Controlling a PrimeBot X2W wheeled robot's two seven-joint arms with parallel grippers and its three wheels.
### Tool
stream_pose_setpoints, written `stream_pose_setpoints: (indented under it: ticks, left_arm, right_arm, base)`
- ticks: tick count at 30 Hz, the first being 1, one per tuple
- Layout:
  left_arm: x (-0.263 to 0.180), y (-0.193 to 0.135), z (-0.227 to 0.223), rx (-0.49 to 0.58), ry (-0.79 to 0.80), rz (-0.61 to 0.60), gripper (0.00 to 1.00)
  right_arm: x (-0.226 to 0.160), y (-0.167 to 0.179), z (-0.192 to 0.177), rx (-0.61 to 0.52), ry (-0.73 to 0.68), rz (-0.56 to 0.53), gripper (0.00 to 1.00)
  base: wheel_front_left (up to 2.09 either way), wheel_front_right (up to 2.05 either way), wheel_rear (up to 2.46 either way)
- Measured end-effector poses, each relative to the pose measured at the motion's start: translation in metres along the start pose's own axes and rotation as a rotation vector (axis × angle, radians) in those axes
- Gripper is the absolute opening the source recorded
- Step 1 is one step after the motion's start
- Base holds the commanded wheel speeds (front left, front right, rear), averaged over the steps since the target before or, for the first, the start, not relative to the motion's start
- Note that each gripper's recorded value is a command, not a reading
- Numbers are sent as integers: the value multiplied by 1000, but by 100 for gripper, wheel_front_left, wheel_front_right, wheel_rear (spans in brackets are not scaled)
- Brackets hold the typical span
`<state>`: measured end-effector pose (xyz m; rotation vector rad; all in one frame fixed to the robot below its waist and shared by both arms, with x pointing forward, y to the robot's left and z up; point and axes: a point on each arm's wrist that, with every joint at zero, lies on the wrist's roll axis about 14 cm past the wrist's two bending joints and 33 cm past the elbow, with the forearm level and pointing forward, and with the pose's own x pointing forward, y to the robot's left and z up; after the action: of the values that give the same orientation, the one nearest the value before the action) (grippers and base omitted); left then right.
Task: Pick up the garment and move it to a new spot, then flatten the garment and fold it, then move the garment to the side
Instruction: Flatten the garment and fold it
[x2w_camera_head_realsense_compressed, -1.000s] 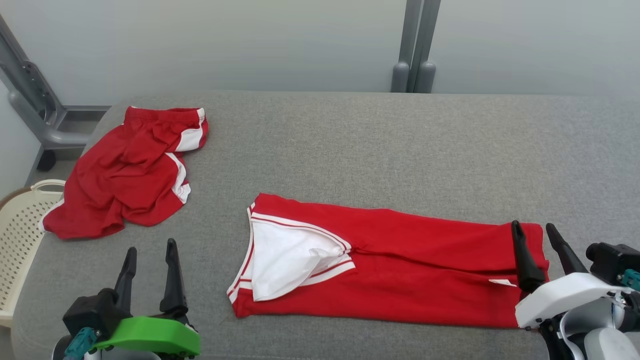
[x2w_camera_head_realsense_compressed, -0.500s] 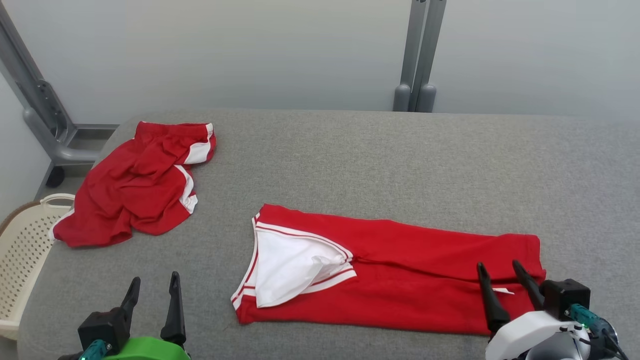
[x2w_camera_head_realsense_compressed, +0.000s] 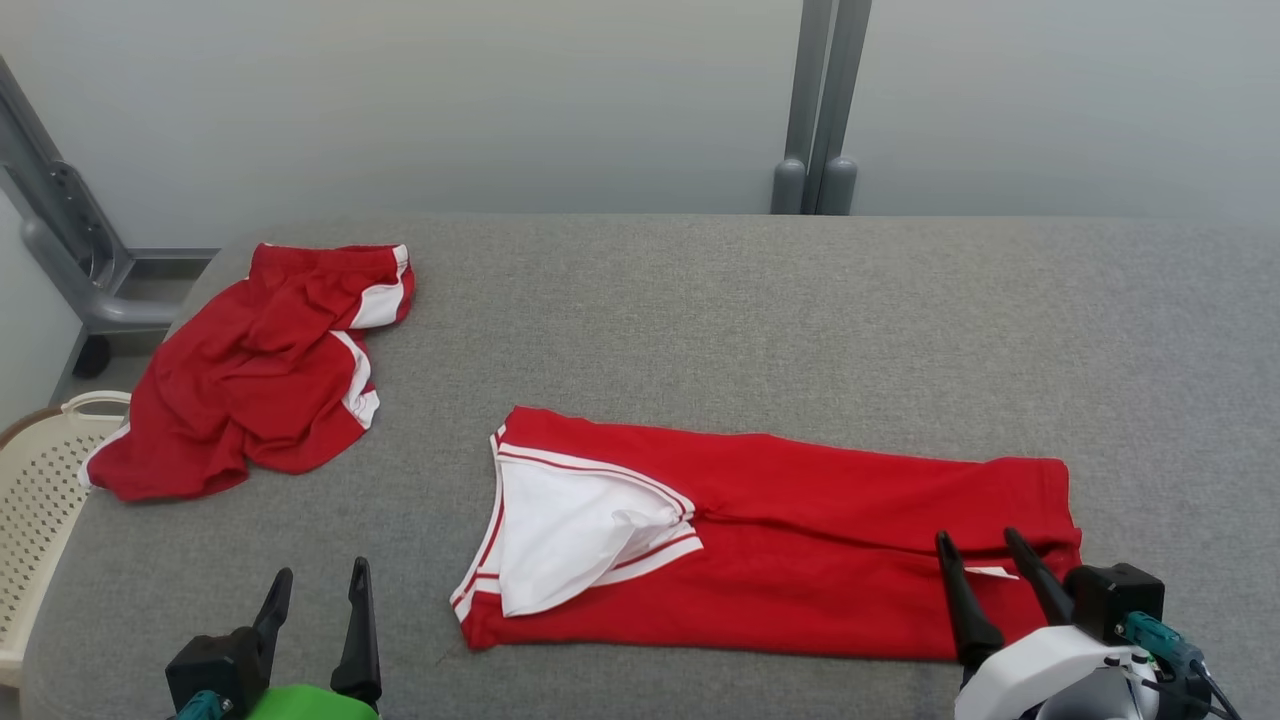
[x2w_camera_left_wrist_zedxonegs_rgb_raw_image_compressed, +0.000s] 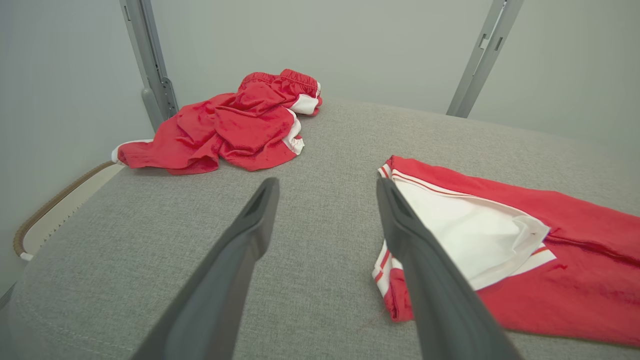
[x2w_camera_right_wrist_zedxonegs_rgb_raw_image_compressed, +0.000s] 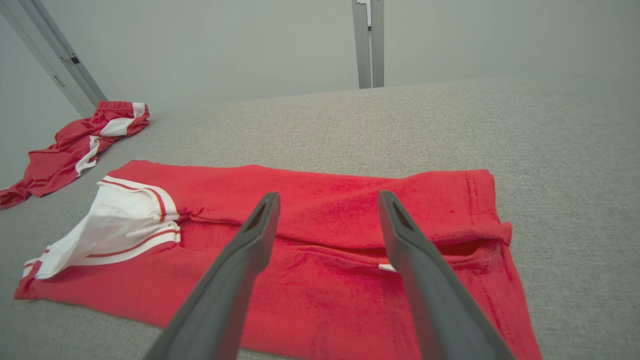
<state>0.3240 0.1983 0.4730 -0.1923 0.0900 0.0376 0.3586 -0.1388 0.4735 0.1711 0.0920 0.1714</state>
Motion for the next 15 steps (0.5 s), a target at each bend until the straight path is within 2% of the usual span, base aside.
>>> stream_pose_setpoints:
  ticks: [9, 15]
  left_arm:
    - [2, -3, -1, -3, 6, -9, 100]
    - [4, -8, -3, -6, 15, -20, 100]
  right_arm:
    - [3, -16, 7, 5, -9, -46, 100]
    - [7, -52, 7, -19, 99, -151, 100]
  base:
    - [0, 0, 0]
    - [0, 0, 0]
